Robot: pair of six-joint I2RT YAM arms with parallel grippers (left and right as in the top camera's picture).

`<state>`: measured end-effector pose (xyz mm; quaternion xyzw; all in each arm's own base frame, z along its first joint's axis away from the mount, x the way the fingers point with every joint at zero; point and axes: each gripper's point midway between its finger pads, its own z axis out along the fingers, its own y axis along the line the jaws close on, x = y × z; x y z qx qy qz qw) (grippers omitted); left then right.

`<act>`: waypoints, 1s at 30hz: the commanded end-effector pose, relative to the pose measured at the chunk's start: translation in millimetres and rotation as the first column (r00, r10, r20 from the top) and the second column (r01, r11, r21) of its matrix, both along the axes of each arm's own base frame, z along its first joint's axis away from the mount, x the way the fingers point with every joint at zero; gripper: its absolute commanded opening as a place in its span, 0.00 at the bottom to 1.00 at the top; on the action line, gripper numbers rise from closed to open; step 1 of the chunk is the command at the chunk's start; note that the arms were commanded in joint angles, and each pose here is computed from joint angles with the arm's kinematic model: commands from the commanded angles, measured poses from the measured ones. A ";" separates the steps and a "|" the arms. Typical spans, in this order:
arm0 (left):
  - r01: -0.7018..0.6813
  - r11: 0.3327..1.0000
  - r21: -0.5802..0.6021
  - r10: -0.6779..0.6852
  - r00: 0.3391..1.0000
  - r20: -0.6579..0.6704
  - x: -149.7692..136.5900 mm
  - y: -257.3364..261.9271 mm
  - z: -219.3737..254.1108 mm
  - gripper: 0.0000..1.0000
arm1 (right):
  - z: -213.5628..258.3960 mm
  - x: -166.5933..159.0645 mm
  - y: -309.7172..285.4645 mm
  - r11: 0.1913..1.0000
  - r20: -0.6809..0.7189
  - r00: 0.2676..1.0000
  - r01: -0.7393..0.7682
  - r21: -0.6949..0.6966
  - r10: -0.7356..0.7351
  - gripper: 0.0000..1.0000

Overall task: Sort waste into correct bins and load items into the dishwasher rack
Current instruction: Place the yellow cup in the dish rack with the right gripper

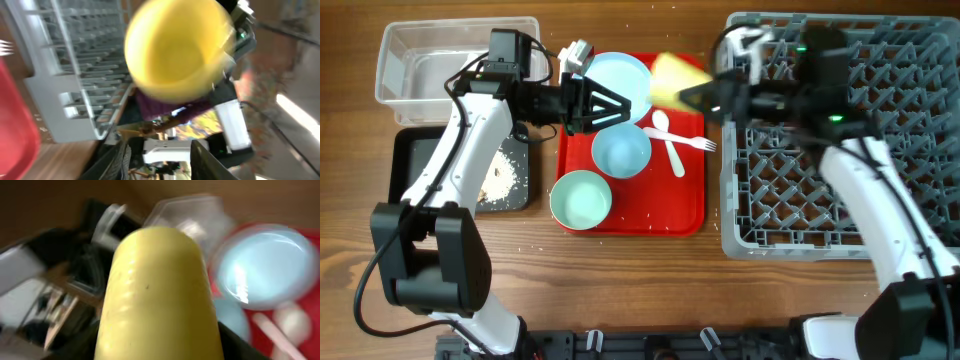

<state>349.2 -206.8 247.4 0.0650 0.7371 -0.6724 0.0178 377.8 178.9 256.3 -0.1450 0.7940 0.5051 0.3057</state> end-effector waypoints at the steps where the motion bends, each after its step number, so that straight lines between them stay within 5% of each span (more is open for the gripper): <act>1: -0.082 0.980 0.180 0.071 0.995 0.068 12.9 5.4 -20.0 0.41 | -23.4 14.3 -57.5 0.942 -0.054 0.958 0.267 -0.205 -0.283 0.53; 8: -0.251 0.812 0.526 0.196 0.968 0.160 41.4 37.7 -77.7 0.47 | -2.4 -57.6 -124.5 0.701 -0.101 0.796 0.457 -0.548 -0.597 0.54; 15: -0.301 0.666 0.682 0.198 0.953 0.227 47.3 47.2 -102.9 0.47 | -45.3 -136.5 -138.6 0.607 -0.359 0.636 0.220 -0.764 -0.683 0.54; 24: -0.309 0.517 0.798 0.176 0.951 0.255 42.1 56.9 -121.8 0.47 | -114.3 -152.5 -137.5 0.525 -0.460 0.522 -0.027 -0.851 -0.719 0.54; 30: -0.313 0.504 0.805 0.177 0.950 0.258 42.4 59.2 -122.9 0.48 | -138.3 -152.5 -137.4 0.521 -0.480 0.498 -0.065 -0.851 -0.723 0.60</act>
